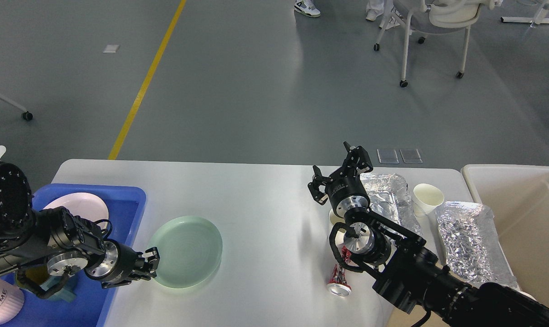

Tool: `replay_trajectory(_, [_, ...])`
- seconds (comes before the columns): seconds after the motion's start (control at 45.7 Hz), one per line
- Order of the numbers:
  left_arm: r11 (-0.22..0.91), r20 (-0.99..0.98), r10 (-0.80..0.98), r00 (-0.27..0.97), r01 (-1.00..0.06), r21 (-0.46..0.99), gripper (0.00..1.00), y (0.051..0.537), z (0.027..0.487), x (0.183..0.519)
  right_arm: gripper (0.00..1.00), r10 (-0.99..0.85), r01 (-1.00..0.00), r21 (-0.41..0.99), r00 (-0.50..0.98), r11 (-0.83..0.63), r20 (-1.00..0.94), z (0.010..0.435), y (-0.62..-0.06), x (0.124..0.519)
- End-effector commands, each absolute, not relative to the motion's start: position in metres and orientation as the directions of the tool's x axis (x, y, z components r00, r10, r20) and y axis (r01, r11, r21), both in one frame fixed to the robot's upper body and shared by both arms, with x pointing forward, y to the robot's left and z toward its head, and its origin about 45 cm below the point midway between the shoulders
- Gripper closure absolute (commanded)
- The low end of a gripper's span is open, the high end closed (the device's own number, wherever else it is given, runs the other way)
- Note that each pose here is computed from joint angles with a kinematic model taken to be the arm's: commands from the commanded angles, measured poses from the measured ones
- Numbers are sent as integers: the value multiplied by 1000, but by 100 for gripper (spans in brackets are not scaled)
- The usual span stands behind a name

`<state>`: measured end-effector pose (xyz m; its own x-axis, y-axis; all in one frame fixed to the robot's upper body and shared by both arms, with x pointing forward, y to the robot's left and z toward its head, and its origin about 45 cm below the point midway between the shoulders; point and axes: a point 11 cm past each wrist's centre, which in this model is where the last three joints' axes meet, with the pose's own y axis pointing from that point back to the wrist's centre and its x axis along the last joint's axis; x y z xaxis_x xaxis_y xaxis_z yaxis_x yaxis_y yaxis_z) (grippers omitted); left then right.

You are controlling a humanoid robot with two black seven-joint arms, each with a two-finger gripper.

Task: Tidy desktop
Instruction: 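Grip the pale green plate rim with the left gripper, then lift the green plate and lay it on the white plate in the tray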

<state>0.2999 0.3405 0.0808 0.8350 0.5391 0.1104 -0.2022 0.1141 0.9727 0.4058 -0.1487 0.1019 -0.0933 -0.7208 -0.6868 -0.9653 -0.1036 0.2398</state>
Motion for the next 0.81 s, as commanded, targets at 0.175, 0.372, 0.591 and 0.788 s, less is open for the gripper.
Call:
replay_trajectory(0.175, [123,98,538,837,-193,973,100,338,80,298,0,-720,-965,240,-93,-104,-687,102,-149,406])
replay_trajectory(0.372, [129,73,541,838,-168,977,100,337,80,290,0,-720,-965,240,-93,-104,-687,102,-148,406])
replay_trajectory(0.591, [133,79,546,834,-180,975,100,337,104,298,0,-721,-965,241,-94,-103,-686,102,-149,406])
replay_trajectory(0.788, [138,121,534,837,-228,964,100,356,161,329,0,-721,-965,241,-94,-103,-686,102,-149,406])
